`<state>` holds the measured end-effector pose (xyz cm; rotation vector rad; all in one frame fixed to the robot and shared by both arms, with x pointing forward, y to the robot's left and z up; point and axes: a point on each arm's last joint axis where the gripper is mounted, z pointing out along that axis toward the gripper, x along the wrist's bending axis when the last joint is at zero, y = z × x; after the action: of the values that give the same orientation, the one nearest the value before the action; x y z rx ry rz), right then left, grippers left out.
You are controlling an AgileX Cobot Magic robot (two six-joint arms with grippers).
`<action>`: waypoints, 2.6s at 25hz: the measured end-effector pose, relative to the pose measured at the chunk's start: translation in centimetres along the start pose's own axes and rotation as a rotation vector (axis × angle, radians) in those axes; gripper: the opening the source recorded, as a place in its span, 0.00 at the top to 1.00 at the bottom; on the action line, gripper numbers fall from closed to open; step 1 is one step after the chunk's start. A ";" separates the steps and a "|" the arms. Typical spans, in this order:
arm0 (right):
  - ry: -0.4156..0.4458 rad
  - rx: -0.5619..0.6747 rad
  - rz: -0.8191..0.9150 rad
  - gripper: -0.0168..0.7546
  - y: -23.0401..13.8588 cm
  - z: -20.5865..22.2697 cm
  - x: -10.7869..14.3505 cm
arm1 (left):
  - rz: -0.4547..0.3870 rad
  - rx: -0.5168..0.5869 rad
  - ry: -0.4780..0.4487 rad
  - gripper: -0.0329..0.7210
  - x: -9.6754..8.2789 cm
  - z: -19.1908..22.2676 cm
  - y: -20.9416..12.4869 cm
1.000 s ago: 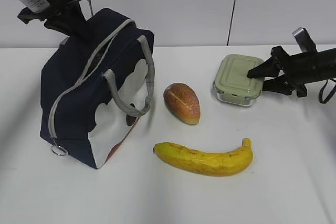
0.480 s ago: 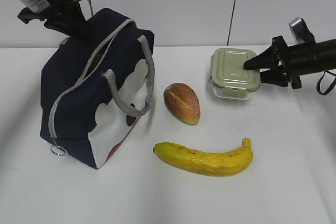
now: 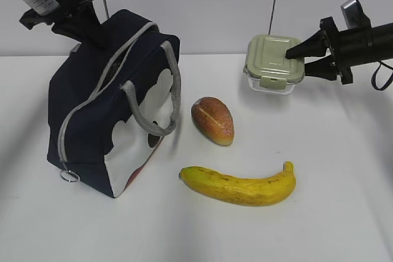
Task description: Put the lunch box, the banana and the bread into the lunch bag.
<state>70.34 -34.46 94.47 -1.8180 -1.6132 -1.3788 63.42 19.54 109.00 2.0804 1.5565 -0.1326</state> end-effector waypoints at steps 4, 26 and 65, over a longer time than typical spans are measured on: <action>-0.007 0.011 -0.006 0.49 0.7 0.2 2.2 | -0.034 0.000 0.000 0.96 0.0 0.0 0.0; 0.046 0.211 -0.205 0.49 -3.0 4.7 22.8 | -0.217 -0.011 0.008 0.96 1.0 -0.4 0.0; -0.335 0.197 -0.234 0.49 -9.9 13.1 26.9 | -0.222 -0.014 -0.008 0.96 0.9 -0.4 0.1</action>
<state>63.86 -6.31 107.10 -1.8612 -2.1073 -0.9922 63.68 20.50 109.07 1.8885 1.7754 -0.2084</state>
